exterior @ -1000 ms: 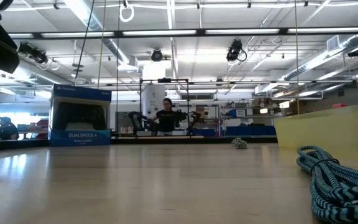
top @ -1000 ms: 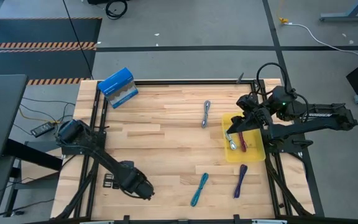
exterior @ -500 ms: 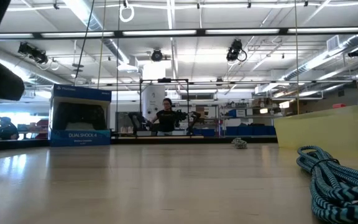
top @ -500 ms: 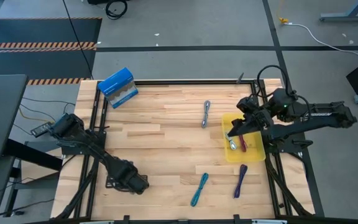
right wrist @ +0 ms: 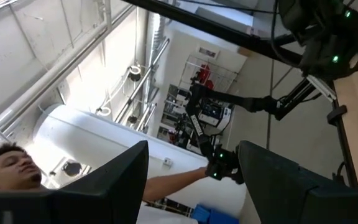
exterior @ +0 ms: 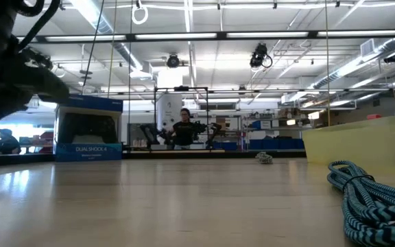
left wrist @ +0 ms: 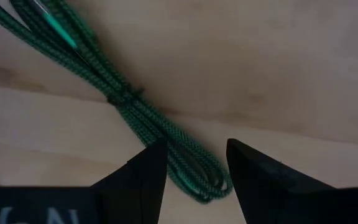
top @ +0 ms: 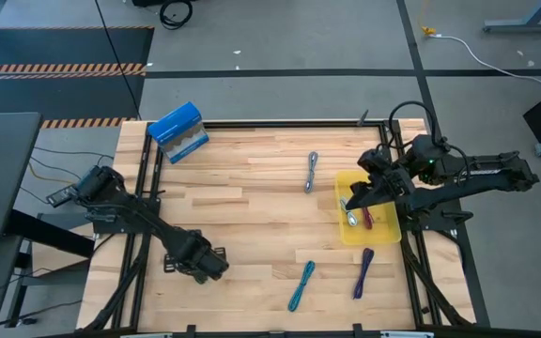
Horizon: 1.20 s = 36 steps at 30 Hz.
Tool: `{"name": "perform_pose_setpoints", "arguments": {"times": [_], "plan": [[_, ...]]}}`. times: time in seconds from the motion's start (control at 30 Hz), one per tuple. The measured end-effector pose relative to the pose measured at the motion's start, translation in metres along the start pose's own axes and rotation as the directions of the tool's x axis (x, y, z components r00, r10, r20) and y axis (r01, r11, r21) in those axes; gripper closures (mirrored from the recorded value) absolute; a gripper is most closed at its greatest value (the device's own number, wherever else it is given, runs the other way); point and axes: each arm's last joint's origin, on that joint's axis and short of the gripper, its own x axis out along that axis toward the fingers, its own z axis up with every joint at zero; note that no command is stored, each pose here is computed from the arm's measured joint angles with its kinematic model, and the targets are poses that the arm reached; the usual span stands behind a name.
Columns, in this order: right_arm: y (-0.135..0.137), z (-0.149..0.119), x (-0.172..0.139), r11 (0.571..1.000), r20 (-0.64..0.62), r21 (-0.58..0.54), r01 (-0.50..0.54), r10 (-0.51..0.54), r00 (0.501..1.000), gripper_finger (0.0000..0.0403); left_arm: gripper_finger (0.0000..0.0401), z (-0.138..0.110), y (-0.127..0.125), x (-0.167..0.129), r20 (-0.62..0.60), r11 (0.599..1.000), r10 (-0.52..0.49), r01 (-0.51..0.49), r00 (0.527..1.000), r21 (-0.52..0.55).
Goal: Pick and place USB-C Cables
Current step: Put the green USB cable into the yellow container
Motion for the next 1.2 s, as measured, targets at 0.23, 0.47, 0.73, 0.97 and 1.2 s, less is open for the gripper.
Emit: {"name": "perform_pose_setpoints", "arguments": {"times": [0.23,0.47,0.73,0.97,1.2], "plan": [[0.004,-0.005,-0.001,0.999,-0.079,0.039,-0.03,0.033,0.996,0.0147,0.0227,0.002,-0.003,0.008,-0.005,0.998,0.044,-0.044,0.999,-0.041],[0.009,-0.012,-0.001,0.997,-0.127,0.044,-0.057,0.062,0.99,0.0147,0.0227,0.001,-0.001,0.007,-0.023,0.995,0.073,-0.074,0.997,-0.059],[0.01,-0.015,-0.001,0.997,-0.14,0.038,-0.062,0.066,0.988,0.0147,0.0227,-0.006,-0.003,-0.01,0.012,0.994,0.096,-0.095,0.995,-0.059],[0.009,-0.015,-0.001,0.997,-0.139,0.038,-0.06,0.065,0.988,0.0147,0.0227,-0.002,0.008,0.004,0.008,0.986,0.156,-0.155,0.988,-0.056],[0.009,-0.014,-0.001,0.995,-0.133,0.08,-0.053,0.063,0.989,0.0147,0.0227,0.002,0.01,0.012,0.009,0.989,0.14,-0.14,0.99,-0.054]]}}
